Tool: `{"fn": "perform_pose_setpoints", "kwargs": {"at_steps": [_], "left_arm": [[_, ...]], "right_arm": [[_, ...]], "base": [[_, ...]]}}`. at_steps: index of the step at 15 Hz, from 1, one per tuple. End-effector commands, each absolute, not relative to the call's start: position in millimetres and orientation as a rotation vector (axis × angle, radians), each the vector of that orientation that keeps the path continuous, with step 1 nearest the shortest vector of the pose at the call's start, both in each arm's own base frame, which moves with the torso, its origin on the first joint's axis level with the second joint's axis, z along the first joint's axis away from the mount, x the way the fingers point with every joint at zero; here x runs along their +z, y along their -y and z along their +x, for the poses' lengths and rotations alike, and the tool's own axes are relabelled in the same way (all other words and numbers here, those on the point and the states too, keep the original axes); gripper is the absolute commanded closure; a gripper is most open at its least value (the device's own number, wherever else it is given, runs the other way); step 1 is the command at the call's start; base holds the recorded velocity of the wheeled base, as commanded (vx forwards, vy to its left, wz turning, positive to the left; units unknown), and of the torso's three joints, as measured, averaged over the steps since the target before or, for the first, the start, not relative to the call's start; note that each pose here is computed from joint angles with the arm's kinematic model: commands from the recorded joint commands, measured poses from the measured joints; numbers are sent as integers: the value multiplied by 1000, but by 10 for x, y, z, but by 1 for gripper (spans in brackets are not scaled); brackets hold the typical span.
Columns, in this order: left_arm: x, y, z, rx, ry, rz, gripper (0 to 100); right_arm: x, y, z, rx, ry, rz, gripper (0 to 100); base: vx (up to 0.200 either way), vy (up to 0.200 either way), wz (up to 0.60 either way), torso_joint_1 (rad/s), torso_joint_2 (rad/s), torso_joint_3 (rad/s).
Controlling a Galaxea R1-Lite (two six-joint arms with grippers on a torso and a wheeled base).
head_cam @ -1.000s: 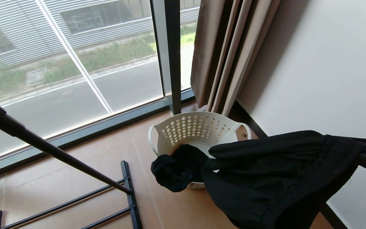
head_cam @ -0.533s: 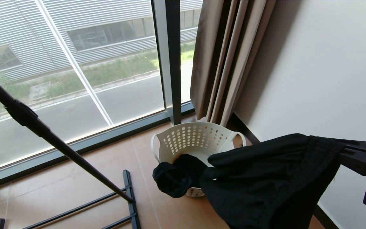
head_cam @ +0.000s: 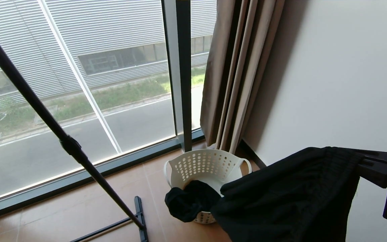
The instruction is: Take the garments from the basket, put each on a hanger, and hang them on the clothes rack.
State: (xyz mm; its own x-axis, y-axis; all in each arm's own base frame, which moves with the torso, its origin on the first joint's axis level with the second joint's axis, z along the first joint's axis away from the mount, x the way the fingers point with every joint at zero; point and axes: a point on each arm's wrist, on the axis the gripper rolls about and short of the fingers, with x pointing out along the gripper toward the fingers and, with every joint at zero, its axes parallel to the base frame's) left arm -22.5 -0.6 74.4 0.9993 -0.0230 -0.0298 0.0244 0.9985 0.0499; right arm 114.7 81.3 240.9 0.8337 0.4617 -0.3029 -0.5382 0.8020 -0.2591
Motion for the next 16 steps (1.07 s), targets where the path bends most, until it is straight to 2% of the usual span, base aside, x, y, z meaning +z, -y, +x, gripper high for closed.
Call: {"fn": "perform_pose_setpoints", "kwargs": {"at_steps": [1,8,16], "left_arm": [[743,6,-224,-24,-32,50,0],[745,6,-224,-24,-30,50,0],[743,6,-225,-22,-30,52,0]], "right_arm": [[2401,-819,1155,542,-234,-347,100],[2379,-822,1155,551,-232,-345,100],[2341,-818,1148,557,-243,-350,100]], "base": [[0,0,0,115,-481,-163],[0,0,0,152,-500,-155],[0,0,0,216,-571,-159]]}}
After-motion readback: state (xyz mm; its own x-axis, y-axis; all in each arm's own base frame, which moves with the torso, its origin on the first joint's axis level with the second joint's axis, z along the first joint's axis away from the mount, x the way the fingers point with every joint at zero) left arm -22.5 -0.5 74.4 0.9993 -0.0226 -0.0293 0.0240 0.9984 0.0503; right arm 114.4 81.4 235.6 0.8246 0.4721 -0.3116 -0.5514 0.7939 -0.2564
